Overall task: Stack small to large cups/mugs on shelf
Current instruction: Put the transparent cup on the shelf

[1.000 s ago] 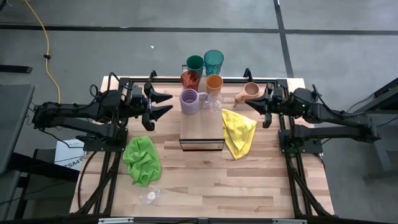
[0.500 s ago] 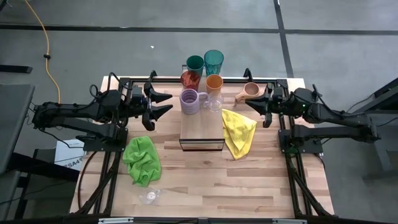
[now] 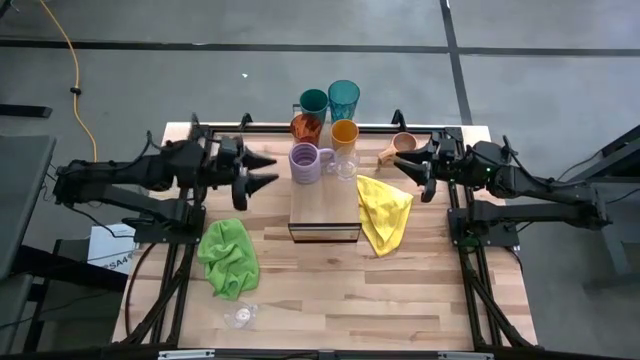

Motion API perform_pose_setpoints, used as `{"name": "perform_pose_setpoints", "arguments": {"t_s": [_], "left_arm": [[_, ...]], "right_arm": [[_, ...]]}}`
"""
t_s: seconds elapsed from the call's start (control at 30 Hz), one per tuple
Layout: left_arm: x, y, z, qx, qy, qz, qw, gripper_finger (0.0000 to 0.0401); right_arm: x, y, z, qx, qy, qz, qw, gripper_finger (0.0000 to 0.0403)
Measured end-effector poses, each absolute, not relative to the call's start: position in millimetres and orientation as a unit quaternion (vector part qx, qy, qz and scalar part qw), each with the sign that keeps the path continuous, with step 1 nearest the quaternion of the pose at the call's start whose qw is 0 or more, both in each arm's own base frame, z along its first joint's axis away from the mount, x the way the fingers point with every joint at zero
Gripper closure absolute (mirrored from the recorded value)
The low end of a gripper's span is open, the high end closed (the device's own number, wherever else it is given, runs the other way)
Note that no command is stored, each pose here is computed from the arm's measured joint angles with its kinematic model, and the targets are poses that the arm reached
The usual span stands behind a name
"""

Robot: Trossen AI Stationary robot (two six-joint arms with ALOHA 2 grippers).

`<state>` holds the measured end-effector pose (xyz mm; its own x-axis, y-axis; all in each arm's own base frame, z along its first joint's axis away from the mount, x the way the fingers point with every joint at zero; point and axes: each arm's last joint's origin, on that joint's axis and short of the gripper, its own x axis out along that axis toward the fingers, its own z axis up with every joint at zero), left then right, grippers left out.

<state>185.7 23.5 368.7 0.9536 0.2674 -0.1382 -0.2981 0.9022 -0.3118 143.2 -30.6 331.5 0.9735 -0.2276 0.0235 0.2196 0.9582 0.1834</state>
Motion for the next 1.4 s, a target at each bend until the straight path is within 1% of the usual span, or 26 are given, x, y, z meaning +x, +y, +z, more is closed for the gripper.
{"name": "perform_pose_setpoints", "arguments": {"t_s": [0.13, 0.27, 0.4, 0.53, 0.7, 0.9, 1.1, 1.4], "left_arm": [[187, 2, 373, -0.172, 0.188, 0.116, 0.96, 0.0148], [192, -32, 364, -0.171, 0.332, 0.078, 0.924, 0.0125], [196, -75, 343, -0.15, 0.44, 0.04, 0.884, 0.0117], [199, -120, 317, -0.14, 0.509, 0.024, 0.849, 0.0116], [201, -169, 289, -0.146, 0.552, 0.021, 0.821, 0.0116], [206, -201, 250, -0.135, 0.604, 0.057, 0.783, 0.0116], [216, -213, 222, -0.122, 0.625, 0.087, 0.766, 0.0116], [220, -219, 199, -0.129, 0.65, 0.129, 0.737, 0.0117]], "right_arm": [[143, -31, 331, 0.09, -0.02, -0.113, 0.989, 0.0272], [143, -31, 331, 0.088, -0.02, -0.113, 0.989, 0.0272], [143, -31, 330, 0.088, -0.016, -0.114, 0.99, 0.0272], [143, -31, 329, 0.089, -0.01, -0.114, 0.989, 0.0272], [143, -31, 328, 0.088, -0.004, -0.115, 0.989, 0.0272], [143, -31, 326, 0.088, 0.006, -0.116, 0.989, 0.0272], [143, -31, 325, 0.089, 0.01, -0.117, 0.989, 0.0272], [143, -31, 325, 0.089, 0.01, -0.117, 0.989, 0.0272]]}}
